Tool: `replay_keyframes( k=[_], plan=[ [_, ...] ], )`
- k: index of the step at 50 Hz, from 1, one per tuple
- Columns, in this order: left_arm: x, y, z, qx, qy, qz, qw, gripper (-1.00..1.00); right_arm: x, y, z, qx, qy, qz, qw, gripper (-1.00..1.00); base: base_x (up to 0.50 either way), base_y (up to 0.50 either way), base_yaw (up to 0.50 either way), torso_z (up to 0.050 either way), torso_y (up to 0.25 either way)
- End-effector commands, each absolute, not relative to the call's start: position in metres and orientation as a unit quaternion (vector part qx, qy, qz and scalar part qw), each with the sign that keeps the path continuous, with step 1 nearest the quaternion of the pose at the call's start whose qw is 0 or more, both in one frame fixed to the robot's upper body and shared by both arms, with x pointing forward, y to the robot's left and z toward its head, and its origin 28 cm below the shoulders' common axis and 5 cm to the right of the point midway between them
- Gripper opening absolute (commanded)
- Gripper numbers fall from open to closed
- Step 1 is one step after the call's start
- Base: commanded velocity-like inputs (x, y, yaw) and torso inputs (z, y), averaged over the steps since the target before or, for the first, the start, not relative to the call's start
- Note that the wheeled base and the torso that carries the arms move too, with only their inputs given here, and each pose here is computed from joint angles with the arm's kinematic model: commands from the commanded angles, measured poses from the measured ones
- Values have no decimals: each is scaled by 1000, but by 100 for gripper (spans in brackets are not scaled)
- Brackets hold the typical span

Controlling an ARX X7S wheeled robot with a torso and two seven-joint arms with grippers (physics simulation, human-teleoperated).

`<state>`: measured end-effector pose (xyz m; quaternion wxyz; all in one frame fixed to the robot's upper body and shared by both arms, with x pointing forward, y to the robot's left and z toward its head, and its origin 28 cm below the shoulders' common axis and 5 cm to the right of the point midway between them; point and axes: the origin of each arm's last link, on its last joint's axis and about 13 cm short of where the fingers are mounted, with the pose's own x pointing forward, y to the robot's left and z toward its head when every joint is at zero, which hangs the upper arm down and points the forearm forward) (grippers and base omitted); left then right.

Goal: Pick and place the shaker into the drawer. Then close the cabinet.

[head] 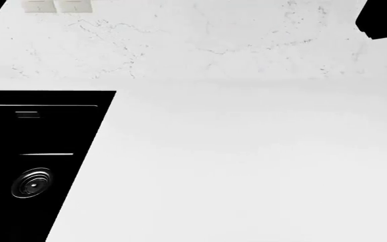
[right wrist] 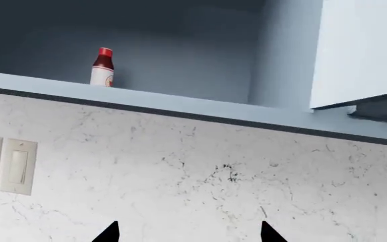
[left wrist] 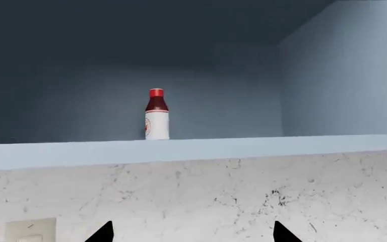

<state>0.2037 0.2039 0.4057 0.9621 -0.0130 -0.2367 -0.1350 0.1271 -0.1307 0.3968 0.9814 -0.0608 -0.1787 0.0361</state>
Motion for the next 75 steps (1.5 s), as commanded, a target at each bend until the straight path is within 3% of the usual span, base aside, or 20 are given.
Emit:
replay_keyframes(
  k=[1,19,33,42,50,64,75],
  plan=[
    [204,204,405,-14,-235,-136,962,100,129,-131,394,-57,-175,37,982,100,2,-500,0,0,0],
    [204,205,403,-19,-234,-135,963,100,129,-129,391,-55,-173,39,983,100,2,-500,0,0,0],
    [204,207,402,-21,-233,-134,963,100,130,-132,393,-63,-180,23,981,100,0,0,0,0,0],
    [200,206,405,-17,-235,-137,962,100,139,-157,461,-87,-230,-70,967,100,0,0,0,0,0],
    [195,208,406,-14,-236,-133,962,100,152,-158,510,-87,-249,-84,961,100,0,0,0,0,0],
    [199,211,398,-18,-228,-129,965,100,186,-141,557,-57,-251,-45,965,100,0,0,0,3,0],
    [201,215,392,-28,-224,-127,966,100,211,-105,567,-41,-218,46,974,100,0,0,1,5,0]
  ],
)
